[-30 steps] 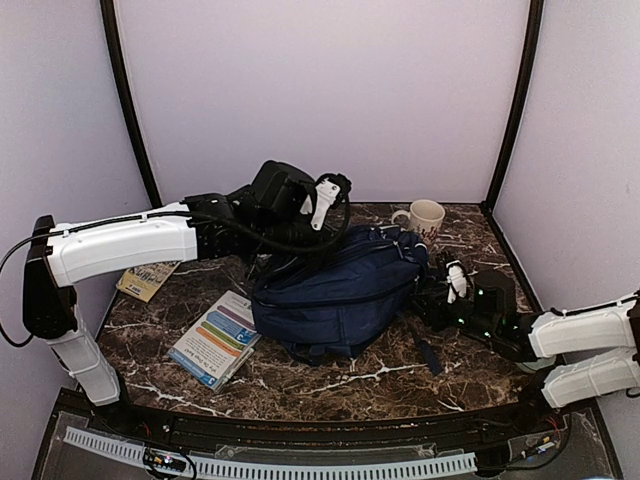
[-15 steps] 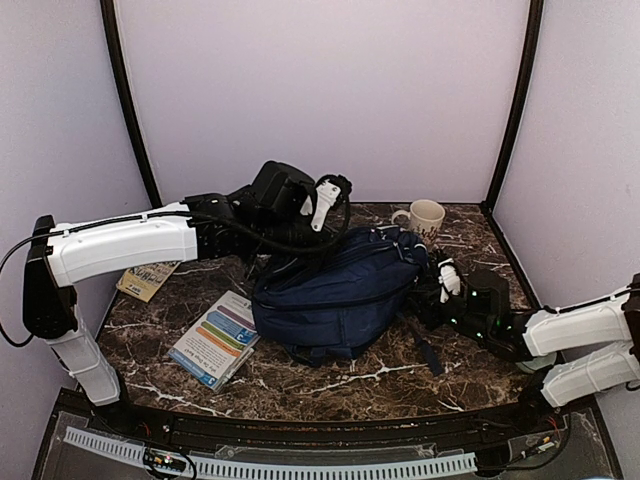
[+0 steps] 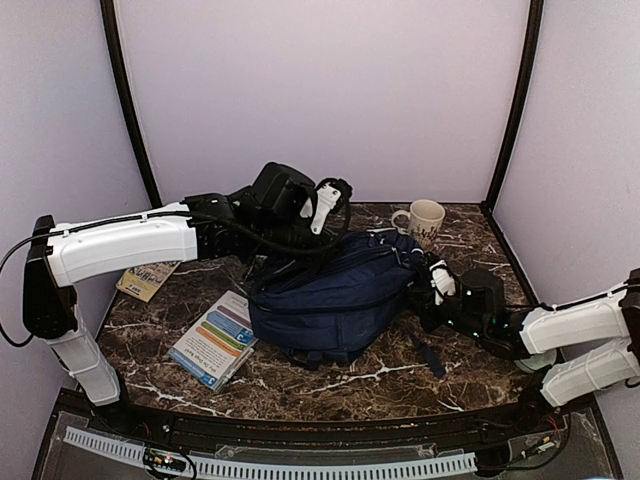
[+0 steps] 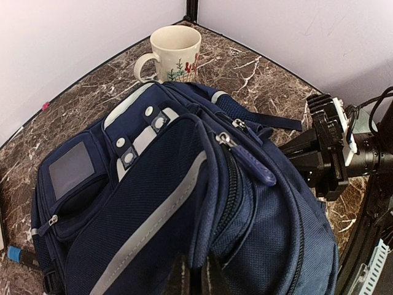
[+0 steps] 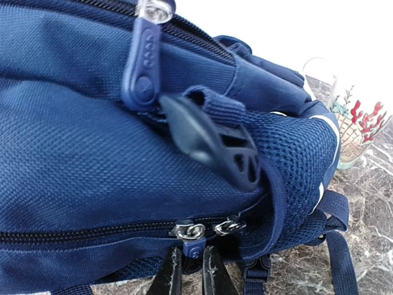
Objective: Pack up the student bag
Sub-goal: Grab the largest pocket of the student bag, then unzip the largest pocket of the student bag.
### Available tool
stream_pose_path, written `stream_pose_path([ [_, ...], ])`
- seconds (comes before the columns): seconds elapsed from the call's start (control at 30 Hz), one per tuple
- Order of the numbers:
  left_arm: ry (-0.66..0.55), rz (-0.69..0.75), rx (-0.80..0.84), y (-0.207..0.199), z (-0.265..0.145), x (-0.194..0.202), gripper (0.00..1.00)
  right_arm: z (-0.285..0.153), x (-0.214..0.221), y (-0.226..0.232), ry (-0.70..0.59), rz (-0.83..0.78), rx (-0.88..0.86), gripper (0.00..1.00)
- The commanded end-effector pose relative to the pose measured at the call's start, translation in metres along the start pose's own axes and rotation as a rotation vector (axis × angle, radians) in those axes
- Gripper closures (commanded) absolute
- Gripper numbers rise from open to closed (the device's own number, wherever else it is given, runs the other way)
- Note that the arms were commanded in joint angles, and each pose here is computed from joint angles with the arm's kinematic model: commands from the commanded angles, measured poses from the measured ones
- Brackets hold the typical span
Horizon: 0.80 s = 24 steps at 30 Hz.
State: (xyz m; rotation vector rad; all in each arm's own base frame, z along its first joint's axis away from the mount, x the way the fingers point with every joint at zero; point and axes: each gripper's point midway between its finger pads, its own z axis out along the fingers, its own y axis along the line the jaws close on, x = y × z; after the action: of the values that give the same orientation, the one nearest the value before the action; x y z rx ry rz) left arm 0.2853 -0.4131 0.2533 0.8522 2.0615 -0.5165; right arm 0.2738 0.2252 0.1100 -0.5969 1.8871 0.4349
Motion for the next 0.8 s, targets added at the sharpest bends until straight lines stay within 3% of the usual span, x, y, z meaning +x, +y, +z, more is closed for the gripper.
stream_pose_path([
  [0.0, -0.125, -0.046, -0.008, 0.006, -0.021, -0.043, 1.00, -0.004, -0.017, 0.013, -0.043, -0.042, -0.048, 1.00],
  [0.77, -0.133, -0.063, -0.023, 0.008, -0.011, -0.042, 1.00, -0.044, -0.017, 0.047, 0.049, 0.098, -0.252, 1.00],
])
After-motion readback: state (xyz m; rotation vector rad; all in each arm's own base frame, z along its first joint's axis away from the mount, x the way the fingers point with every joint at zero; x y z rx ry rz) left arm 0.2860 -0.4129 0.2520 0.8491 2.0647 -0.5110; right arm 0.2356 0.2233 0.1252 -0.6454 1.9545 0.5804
